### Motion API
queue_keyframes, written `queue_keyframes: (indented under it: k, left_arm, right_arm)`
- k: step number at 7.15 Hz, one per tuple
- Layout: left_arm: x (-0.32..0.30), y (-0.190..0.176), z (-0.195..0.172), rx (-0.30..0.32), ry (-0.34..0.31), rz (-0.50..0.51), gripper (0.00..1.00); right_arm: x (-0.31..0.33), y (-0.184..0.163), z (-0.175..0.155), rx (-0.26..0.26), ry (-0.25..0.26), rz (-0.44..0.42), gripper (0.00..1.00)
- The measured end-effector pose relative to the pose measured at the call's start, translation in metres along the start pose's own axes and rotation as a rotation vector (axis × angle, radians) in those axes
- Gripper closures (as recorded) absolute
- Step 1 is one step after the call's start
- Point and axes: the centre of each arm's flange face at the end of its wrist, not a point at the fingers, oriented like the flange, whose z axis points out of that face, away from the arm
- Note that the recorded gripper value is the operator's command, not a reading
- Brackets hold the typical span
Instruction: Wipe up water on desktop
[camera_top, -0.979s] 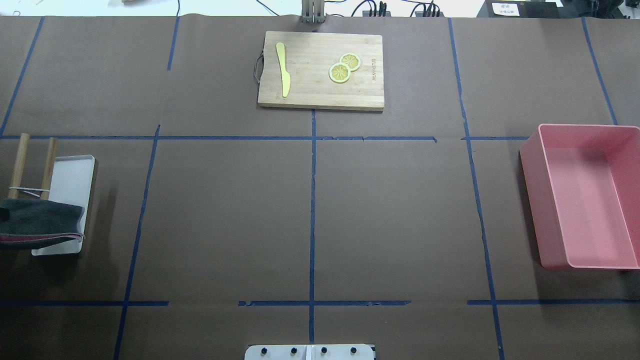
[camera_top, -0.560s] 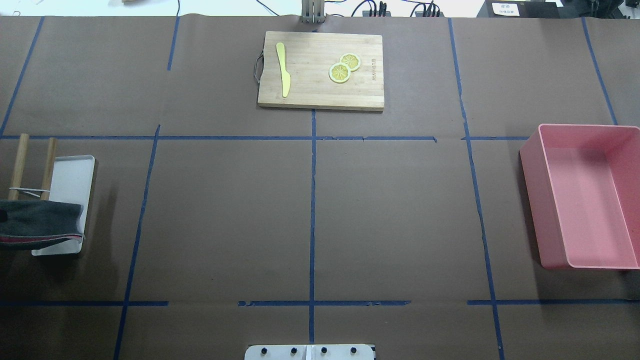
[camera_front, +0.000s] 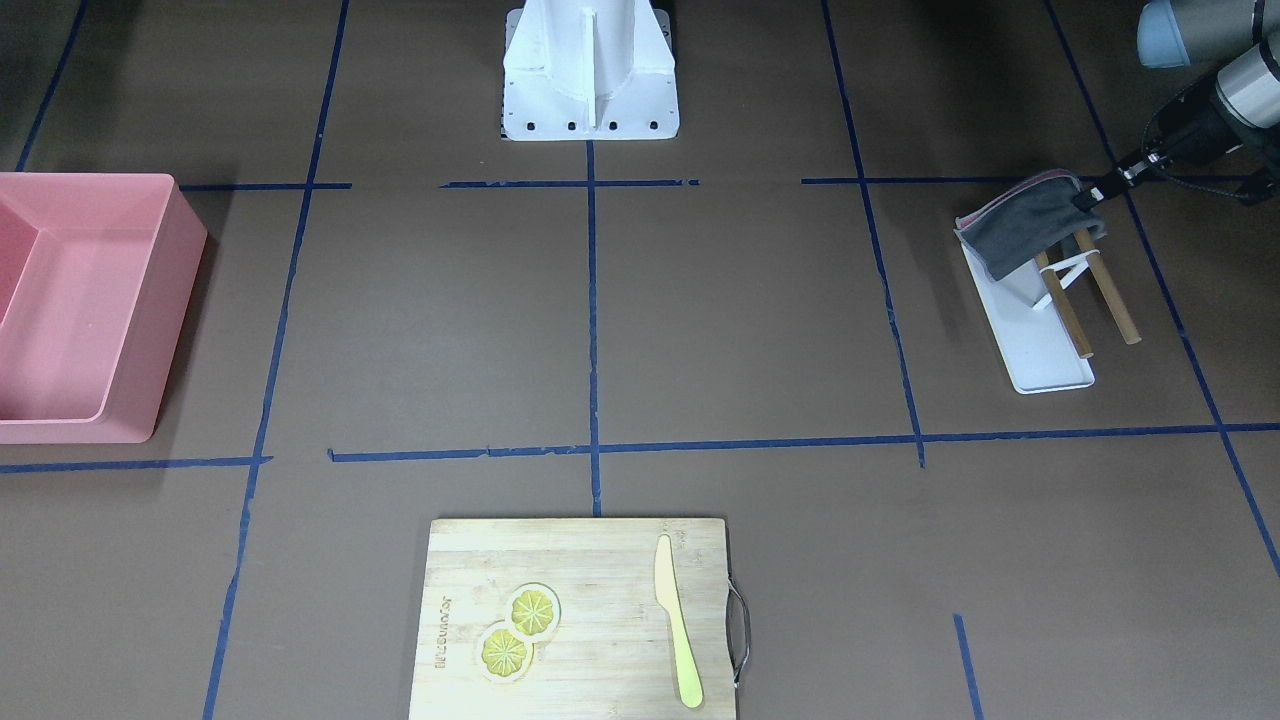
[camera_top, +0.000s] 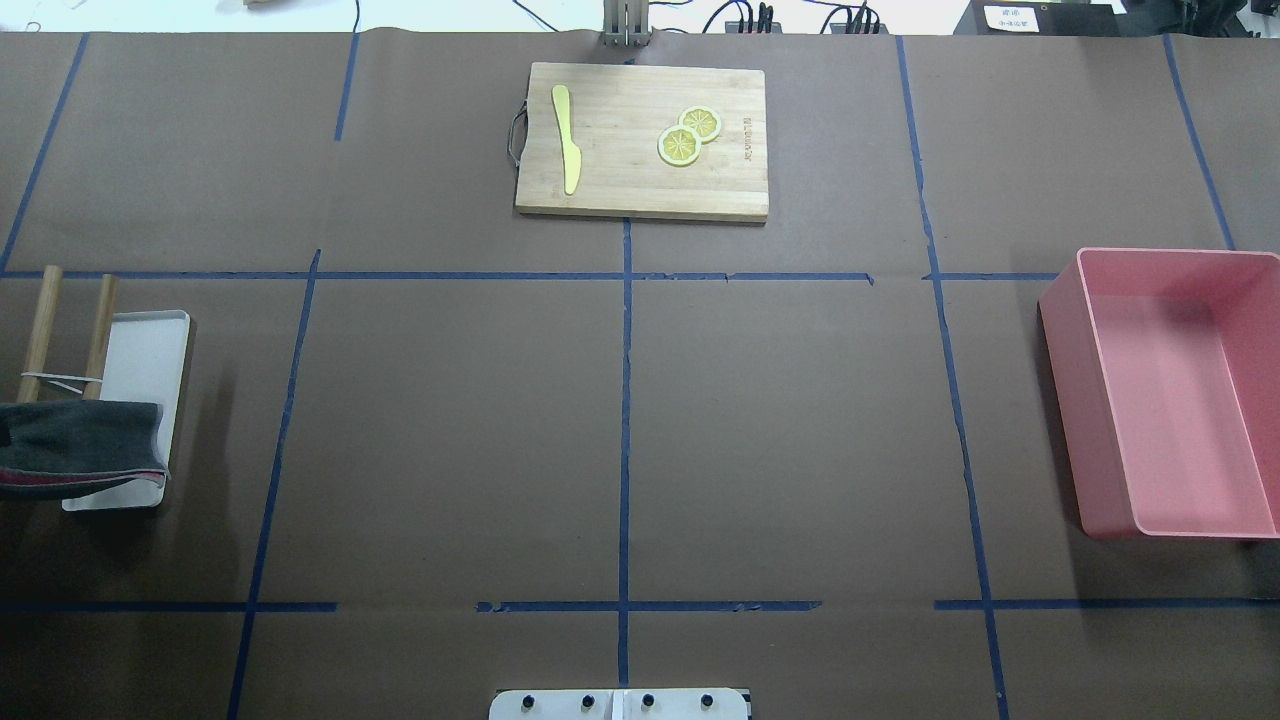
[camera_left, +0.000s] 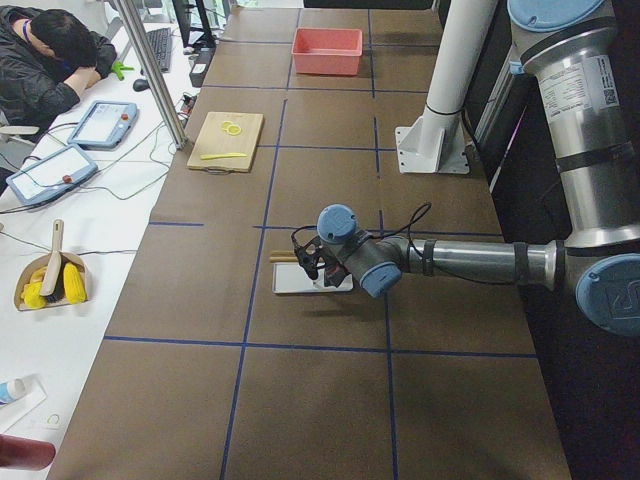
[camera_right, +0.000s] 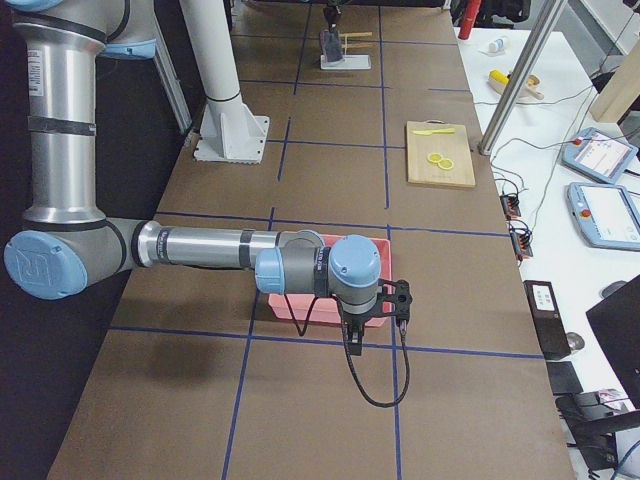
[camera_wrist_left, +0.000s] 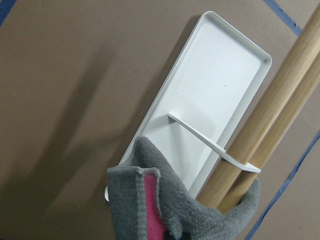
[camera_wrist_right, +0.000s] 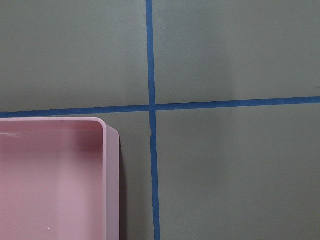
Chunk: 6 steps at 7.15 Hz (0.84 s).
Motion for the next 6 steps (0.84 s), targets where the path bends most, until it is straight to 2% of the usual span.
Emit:
queue_keyframes:
  k: [4, 6]
  left_arm:
    - [0.005, 0.0, -0.025, -0.062, 0.058, -0.022, 1.0]
    - [0.038, 0.005, -0.054, -0.043, 0.077, -0.055, 1.0]
  right_arm:
    - [-0.007, -0.006, -0.006, 0.014, -0.001, -0.012, 0.0]
    - [-0.016, -0.01, -0.013, 0.033, -0.002, -0.025, 0.0]
